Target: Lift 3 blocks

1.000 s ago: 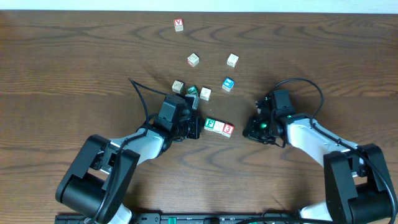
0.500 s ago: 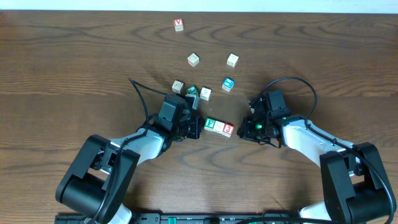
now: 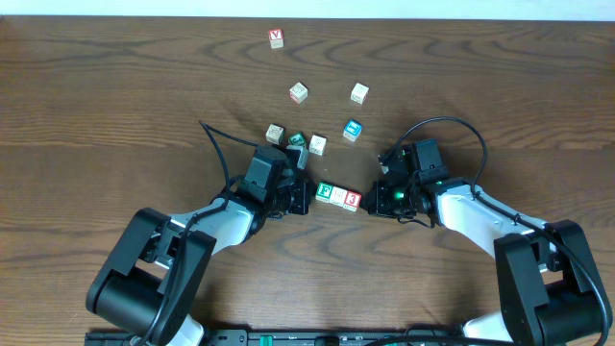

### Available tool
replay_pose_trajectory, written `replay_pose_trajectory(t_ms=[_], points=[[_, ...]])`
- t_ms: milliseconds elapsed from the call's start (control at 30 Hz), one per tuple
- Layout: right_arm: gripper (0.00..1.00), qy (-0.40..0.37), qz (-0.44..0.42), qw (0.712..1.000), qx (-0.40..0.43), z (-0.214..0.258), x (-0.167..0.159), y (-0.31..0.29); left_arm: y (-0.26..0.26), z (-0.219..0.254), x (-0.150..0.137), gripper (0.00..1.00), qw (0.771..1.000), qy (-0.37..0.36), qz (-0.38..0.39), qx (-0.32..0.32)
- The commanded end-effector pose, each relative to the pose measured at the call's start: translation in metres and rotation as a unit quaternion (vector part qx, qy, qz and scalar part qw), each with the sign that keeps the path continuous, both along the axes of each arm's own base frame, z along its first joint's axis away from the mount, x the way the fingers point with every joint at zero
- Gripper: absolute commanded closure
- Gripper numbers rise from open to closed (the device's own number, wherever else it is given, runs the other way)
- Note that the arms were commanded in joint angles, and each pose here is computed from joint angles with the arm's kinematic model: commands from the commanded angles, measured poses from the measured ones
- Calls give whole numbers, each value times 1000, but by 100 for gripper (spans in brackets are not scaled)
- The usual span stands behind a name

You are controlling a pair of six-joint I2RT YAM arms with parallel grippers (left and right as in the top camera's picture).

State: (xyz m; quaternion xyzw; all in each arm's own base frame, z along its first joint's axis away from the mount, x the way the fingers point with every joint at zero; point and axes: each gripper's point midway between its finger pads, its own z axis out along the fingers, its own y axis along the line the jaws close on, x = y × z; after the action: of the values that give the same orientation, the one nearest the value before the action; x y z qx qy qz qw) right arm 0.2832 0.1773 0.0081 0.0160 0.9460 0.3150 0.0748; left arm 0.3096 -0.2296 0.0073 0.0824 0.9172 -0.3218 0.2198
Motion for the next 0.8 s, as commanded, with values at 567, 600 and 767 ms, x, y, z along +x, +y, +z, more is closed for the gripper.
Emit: replay_pose_trajectory(t_ms=[567, 600, 767], points=[[99, -15, 17, 1000, 21, 3, 1, 8, -6, 2, 0, 92, 1000, -2, -16, -9], [98, -16, 17, 999, 22, 3, 2, 8, -6, 3, 0, 92, 1000, -1, -18, -10], [98, -17, 17, 999, 22, 3, 2, 8, -7, 2, -1, 92, 1000, 0, -18, -10]])
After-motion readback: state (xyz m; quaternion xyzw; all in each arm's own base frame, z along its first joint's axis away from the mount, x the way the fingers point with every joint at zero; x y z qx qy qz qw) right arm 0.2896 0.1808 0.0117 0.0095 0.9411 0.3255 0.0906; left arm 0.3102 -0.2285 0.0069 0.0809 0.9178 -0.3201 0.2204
